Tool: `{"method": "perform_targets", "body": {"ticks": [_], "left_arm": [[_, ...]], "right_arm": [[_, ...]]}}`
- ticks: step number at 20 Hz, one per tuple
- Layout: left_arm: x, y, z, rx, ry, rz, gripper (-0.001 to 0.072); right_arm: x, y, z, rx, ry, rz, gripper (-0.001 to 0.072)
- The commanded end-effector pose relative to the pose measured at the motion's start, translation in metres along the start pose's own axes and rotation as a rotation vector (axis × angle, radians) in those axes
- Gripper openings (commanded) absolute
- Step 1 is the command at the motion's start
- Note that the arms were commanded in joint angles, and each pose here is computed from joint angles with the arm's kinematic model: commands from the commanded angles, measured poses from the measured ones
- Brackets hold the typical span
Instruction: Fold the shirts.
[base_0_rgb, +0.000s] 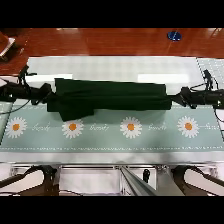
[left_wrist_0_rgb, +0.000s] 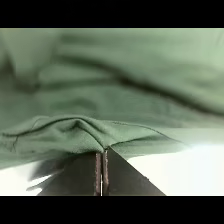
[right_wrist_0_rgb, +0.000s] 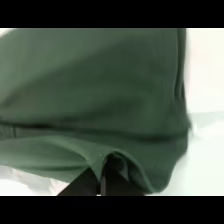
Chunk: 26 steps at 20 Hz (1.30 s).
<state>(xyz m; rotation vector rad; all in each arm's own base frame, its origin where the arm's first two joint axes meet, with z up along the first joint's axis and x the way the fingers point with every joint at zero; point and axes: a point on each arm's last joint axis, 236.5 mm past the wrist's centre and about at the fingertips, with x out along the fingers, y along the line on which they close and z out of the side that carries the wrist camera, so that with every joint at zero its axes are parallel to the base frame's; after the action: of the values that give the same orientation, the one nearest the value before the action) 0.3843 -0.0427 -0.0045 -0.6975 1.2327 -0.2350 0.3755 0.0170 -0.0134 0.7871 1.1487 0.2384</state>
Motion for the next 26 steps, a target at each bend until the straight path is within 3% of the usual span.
{"method": "perform_targets", "body": {"ticks": [1, 7, 13, 14, 15, 16, 19, 22, 24, 26], "left_arm": [[0.004, -0.021, 0.045, 0.014, -0.04, -0.046, 0.0019], [0.044, -0.037, 0.098, 0.006, -0.017, -0.064, 0.0019], [0.082, -0.011, 0.091, -0.011, 0.123, -0.048, 0.0019], [0.085, -0.008, 0.09, -0.017, 0.13, -0.047, 0.0033], [0.086, -0.01, 0.087, -0.023, 0.144, -0.059, 0.0265], [0.085, -0.011, 0.085, -0.025, 0.153, -0.062, 0.0501], [0.06, -0.01, 0.093, -0.01, 0.156, -0.042, 0.0508], [-0.01, 0.052, 0.108, -0.019, 0.088, 0.261, 0.0507], [-0.055, 0.068, 0.115, 0.01, -0.015, 0.363, 0.0507], [-0.06, 0.05, 0.093, 0.047, -0.071, 0.302, 0.0507]], "right_arm": [[0.01, 0.001, 0.03, 0.021, -0.013, 0.015, 0.002], [0.046, -0.001, 0.049, 0.011, -0.016, 0.004, 0.002], [0.068, -0.019, 0.056, 0.084, -0.018, -0.01, 0.0021], [0.07, -0.022, 0.056, 0.086, -0.02, -0.015, 0.0093], [0.071, -0.024, 0.056, 0.087, -0.02, -0.021, 0.0278], [0.071, -0.026, 0.057, 0.101, -0.024, -0.026, 0.0395], [0.059, -0.019, 0.05, 0.101, 0.039, 0.007, 0.041], [0.011, -0.021, 0.044, 0.083, 0.135, 0.052, 0.041], [-0.025, -0.054, 0.052, 0.102, 0.071, -0.056, 0.041], [-0.043, -0.09, 0.058, 0.157, -0.043, -0.191, 0.041]]}}
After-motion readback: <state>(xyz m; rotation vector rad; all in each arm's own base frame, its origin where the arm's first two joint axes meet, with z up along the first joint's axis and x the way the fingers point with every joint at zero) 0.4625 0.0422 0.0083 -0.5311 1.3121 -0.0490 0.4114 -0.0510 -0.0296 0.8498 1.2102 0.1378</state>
